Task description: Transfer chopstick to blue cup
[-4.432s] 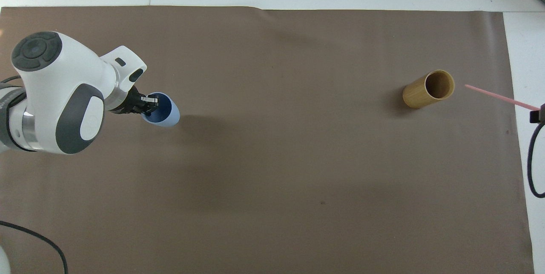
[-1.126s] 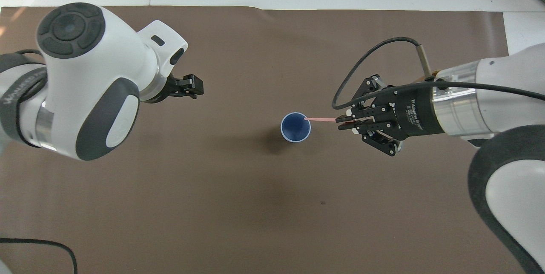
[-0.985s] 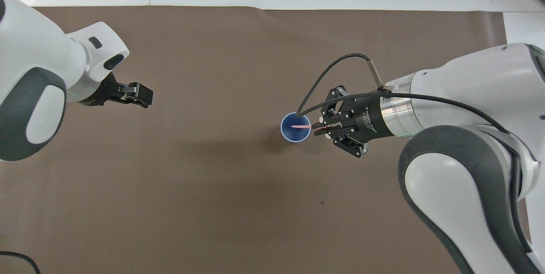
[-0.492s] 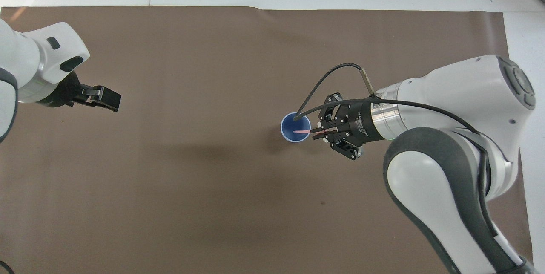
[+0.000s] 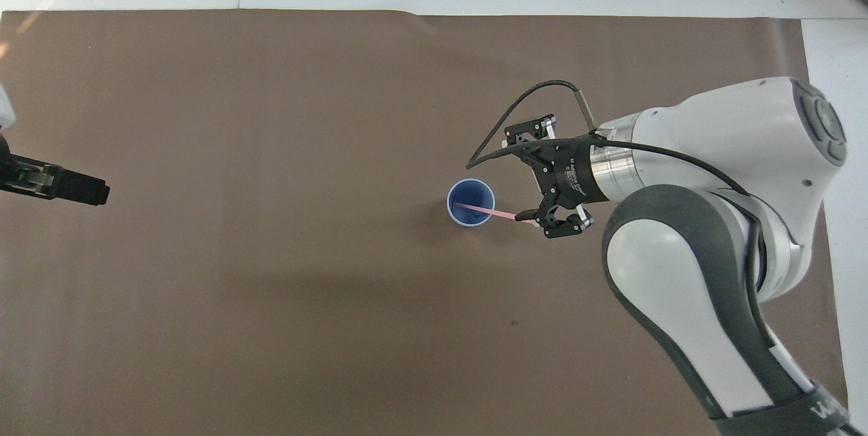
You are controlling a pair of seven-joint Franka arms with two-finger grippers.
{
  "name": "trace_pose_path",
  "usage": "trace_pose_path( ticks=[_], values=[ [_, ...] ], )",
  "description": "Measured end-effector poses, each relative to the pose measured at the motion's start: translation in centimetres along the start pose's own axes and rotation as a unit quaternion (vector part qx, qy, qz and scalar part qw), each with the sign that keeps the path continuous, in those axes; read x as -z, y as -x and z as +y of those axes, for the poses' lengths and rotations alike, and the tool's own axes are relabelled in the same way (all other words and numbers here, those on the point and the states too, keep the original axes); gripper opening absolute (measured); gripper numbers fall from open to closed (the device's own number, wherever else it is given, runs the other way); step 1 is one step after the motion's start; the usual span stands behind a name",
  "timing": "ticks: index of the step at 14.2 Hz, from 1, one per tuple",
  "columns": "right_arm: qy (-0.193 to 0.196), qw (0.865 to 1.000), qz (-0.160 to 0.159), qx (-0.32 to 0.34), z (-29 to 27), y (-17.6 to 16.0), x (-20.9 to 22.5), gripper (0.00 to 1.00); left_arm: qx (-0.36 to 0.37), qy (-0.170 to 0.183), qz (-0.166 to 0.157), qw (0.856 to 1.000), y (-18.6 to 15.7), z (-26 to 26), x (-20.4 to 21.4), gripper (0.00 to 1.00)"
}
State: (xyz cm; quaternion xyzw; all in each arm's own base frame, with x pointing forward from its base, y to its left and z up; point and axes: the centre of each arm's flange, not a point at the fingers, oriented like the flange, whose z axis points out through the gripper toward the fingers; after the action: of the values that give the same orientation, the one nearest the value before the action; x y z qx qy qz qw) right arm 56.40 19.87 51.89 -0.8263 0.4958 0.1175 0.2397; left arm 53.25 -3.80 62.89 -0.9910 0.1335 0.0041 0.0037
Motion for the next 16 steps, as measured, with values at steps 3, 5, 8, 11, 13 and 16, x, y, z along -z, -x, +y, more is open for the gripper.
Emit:
trace_pose_path(
  ticks=[3,5,8,11,13,16],
  values=[
    [0.011,0.993,0.085,0.086,-0.3,-2.8,3.4,1.00,0.001,0.000,0.002,1.000,0.5,0.0,0.9,1.00],
    [0.050,0.975,0.150,0.158,0.1,-4.7,4.4,1.00,0.000,0.001,-0.004,1.000,1.0,0.1,2.3,1.00],
    [0.114,0.941,0.192,0.256,1.4,-8.0,6.5,1.00,-0.001,0.001,-0.003,1.000,0.8,0.2,2.8,1.00],
    [0.157,0.908,0.209,0.328,3.5,-11.0,11.2,1.00,-0.002,0.002,-0.010,1.000,0.5,0.1,2.1,1.00],
    [0.168,0.896,0.211,0.353,5.1,-11.9,14.5,1.00,-0.001,0.002,-0.011,1.000,0.5,0.1,2.0,1.00],
    [0.185,0.886,0.209,0.369,6.7,-11.9,18.0,1.00,0.005,0.006,-0.014,1.000,0.5,0.1,1.6,1.00]
  ],
)
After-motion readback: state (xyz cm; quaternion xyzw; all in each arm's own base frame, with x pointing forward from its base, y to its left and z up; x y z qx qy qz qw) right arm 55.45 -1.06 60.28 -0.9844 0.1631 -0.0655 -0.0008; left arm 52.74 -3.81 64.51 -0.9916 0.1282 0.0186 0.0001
